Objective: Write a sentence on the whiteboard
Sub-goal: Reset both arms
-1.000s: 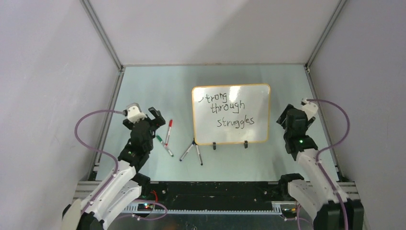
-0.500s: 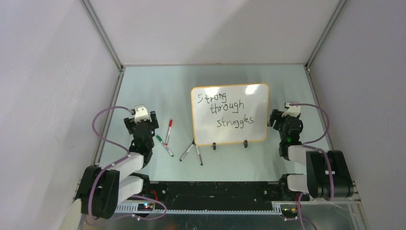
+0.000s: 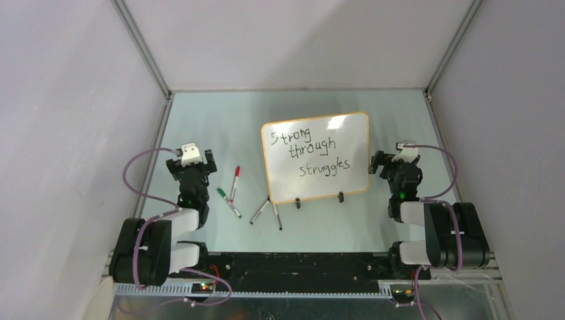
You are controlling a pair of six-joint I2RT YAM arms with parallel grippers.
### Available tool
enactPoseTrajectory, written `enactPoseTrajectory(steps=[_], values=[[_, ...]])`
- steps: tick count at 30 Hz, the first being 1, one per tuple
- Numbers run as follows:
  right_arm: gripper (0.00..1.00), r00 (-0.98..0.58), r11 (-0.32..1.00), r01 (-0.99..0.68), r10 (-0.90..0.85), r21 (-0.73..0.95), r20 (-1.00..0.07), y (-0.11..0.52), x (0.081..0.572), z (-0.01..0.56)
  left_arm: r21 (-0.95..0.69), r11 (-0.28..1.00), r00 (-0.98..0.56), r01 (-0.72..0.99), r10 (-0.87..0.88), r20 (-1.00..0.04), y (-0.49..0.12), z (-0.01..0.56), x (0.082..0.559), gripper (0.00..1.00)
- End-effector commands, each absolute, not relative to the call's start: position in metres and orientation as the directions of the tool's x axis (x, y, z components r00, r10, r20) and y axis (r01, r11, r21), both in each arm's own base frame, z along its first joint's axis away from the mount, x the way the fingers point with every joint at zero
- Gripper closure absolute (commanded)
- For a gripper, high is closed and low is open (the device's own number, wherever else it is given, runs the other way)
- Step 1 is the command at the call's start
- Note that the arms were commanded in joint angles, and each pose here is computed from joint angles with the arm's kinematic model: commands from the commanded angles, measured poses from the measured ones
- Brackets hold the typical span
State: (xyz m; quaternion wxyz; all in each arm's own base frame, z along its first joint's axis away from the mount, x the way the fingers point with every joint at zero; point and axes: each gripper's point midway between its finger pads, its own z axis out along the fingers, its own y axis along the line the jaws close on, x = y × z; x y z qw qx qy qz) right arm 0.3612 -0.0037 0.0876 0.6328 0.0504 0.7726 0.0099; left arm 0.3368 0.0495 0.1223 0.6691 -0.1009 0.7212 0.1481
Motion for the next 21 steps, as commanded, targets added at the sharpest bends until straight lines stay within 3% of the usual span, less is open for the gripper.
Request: enactPoseTrajectory(steps=[1, 21], values=[[0.01, -0.132, 0.996, 0.03, 0.093, 0.089, -0.987, 0.0026, 0.3689, 0.1042, 0.037, 0.949, -0.038, -0.313, 0.026, -0.999, 0.048, 0.1418, 0.3532, 0.01], [0.01, -0.133, 0.996, 0.031, 0.092, 0.089, -0.987, 0.0025, 0.3686, 0.1041, 0.034, 0.951, -0.044, -0.309, 0.022, -0.999, 0.0484, 0.1413, 0.3549, 0.01]])
